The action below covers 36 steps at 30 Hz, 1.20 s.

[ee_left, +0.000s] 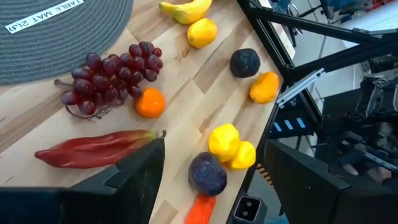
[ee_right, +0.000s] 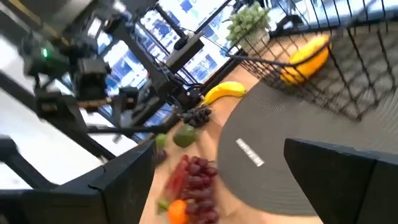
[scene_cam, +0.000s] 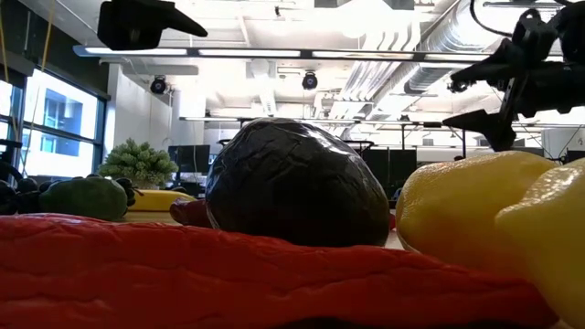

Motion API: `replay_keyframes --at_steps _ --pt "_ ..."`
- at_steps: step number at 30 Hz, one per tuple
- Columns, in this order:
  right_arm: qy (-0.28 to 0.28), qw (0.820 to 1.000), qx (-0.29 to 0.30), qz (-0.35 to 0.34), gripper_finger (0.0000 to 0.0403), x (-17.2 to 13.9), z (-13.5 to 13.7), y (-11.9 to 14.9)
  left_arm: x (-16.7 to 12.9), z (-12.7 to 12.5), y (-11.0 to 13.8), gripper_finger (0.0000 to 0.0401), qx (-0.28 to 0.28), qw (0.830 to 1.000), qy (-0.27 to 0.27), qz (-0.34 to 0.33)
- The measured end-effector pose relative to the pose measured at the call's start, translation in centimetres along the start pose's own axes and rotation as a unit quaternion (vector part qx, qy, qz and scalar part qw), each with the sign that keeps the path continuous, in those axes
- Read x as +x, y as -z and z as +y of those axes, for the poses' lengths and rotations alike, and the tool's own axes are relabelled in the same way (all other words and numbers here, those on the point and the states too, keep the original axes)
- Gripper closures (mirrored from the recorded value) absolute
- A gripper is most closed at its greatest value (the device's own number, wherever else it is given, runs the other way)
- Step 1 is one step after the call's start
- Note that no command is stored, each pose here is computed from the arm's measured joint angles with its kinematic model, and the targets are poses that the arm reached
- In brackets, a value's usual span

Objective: Build produce basket
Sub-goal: Put the bottom yellow mango into the black wire basket

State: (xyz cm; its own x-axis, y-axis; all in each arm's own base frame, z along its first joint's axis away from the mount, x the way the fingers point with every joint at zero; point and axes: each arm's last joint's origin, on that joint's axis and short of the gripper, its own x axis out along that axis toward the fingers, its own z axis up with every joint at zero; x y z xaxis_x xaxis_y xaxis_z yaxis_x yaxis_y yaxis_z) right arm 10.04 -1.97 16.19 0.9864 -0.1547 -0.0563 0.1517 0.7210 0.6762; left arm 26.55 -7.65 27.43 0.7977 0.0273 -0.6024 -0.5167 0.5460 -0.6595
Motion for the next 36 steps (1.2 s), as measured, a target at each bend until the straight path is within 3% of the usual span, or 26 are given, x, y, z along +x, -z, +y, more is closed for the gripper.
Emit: replay_keyframes --at_steps 8,15,22,36 --pt "-0.001 0.995 0.102 -0.002 0.0068 0.0 0.0 0.0 0.0 0.0 0.0 0.0137 0.022 1.0 0.0 0.0" --pt "-0.059 0.991 0.123 0.009 0.0068 -0.1 1.0 -0.7 0.0 0.0 0.0 0.0137 0.031 1.0 0.002 0.004" --pt "-0.114 0.984 0.137 -0.01 0.0068 -1.3 4.1 -3.8 0.0 -0.1 0.2 0.0137 0.031 0.999 0.014 0.033" --pt "-0.038 0.98 0.155 0.115 0.0068 -2.3 9.4 -7.6 0.0 -0.1 0.3 0.0137 0.031 0.998 0.022 0.05"
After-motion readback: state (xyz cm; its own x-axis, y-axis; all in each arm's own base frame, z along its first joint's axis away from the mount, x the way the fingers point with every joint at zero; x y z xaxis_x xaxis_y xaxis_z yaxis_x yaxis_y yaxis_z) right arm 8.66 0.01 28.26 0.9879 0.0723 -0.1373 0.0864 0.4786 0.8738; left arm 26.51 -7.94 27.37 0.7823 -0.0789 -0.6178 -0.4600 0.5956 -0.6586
